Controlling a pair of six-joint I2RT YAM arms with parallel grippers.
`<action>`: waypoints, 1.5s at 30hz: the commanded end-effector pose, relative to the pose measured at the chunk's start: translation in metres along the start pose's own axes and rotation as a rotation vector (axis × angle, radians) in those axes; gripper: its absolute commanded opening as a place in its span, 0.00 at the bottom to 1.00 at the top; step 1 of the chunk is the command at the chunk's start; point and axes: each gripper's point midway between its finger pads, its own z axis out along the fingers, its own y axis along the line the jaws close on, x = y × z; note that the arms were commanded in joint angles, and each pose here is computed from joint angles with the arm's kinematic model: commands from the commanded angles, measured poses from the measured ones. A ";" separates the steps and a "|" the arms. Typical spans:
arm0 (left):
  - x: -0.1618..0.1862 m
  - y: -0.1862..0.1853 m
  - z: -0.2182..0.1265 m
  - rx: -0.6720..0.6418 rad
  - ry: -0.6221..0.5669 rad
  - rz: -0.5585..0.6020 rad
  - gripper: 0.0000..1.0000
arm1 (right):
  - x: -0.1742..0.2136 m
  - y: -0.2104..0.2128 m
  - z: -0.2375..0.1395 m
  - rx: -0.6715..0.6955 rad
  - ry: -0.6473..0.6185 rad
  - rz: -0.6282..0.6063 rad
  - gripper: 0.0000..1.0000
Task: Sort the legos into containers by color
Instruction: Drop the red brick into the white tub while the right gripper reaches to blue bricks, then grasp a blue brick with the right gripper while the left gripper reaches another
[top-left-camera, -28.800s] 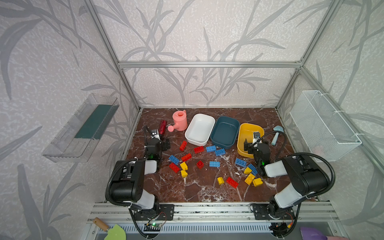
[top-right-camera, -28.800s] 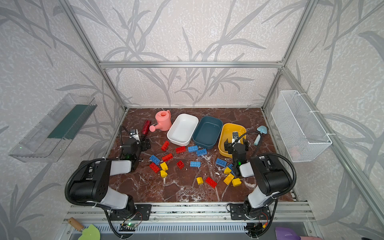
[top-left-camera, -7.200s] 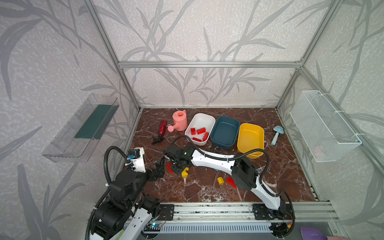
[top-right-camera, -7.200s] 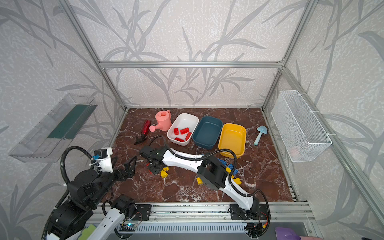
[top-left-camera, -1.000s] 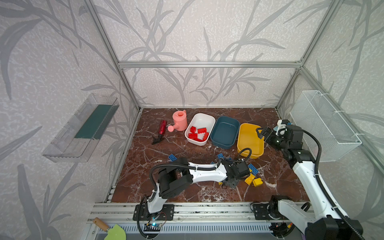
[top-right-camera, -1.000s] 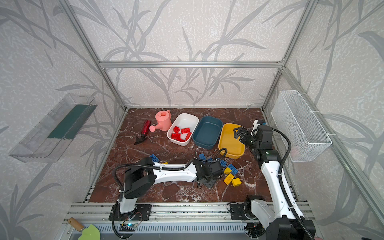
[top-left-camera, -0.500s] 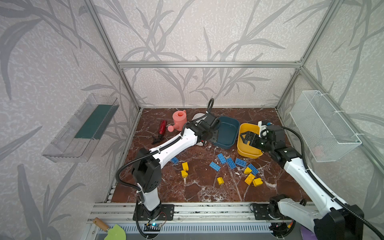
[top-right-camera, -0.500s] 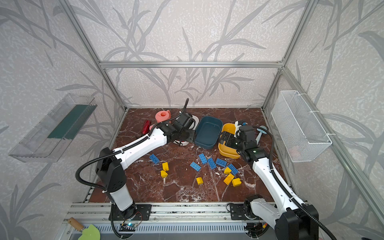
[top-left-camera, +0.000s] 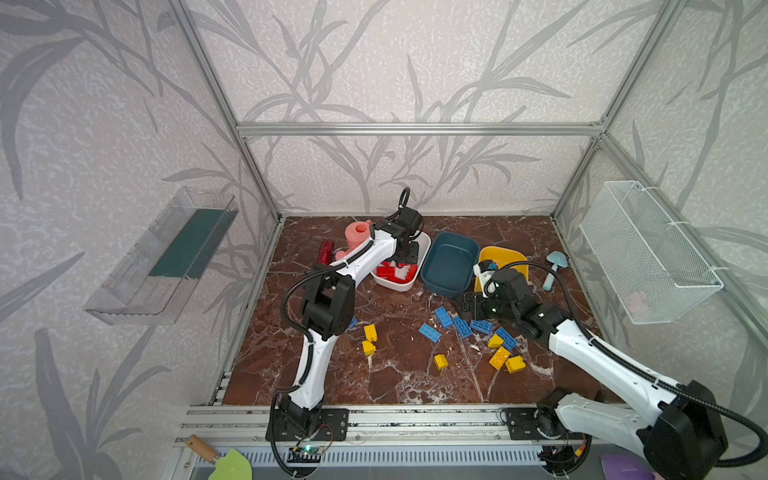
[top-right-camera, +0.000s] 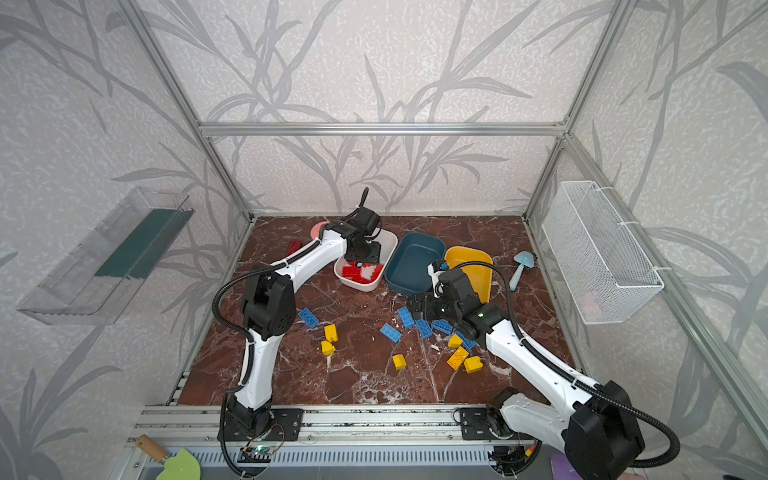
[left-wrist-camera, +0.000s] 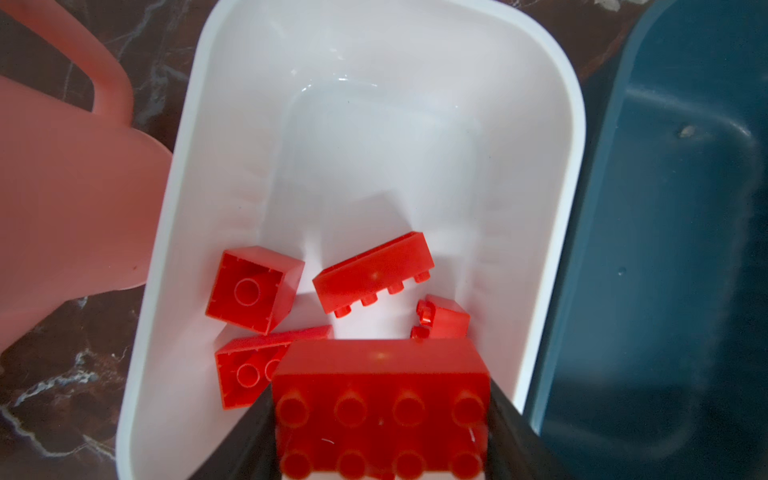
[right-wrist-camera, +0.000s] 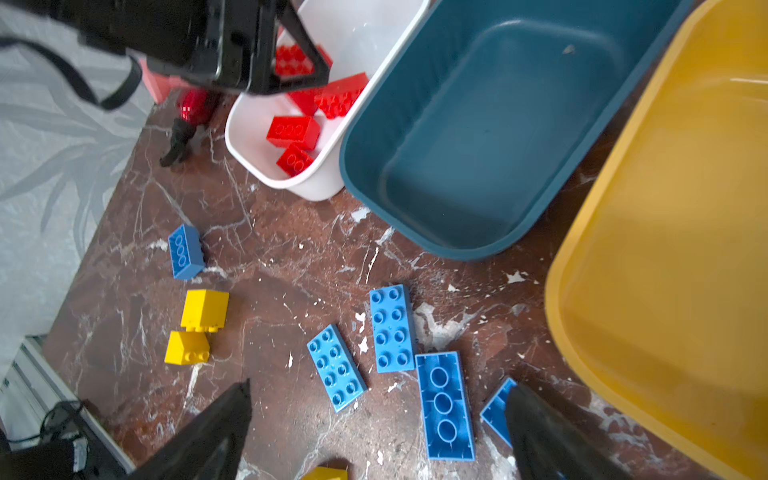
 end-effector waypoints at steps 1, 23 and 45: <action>-0.009 0.006 -0.009 0.003 0.005 0.000 0.69 | 0.002 0.014 -0.001 -0.015 0.029 -0.104 0.96; 0.100 0.065 -0.164 0.092 -0.192 -0.166 0.92 | 0.082 0.059 0.095 0.031 0.504 -0.487 0.88; 0.202 0.111 -0.157 0.031 -0.194 -0.258 0.91 | 0.106 0.032 0.131 0.189 0.613 -0.535 0.43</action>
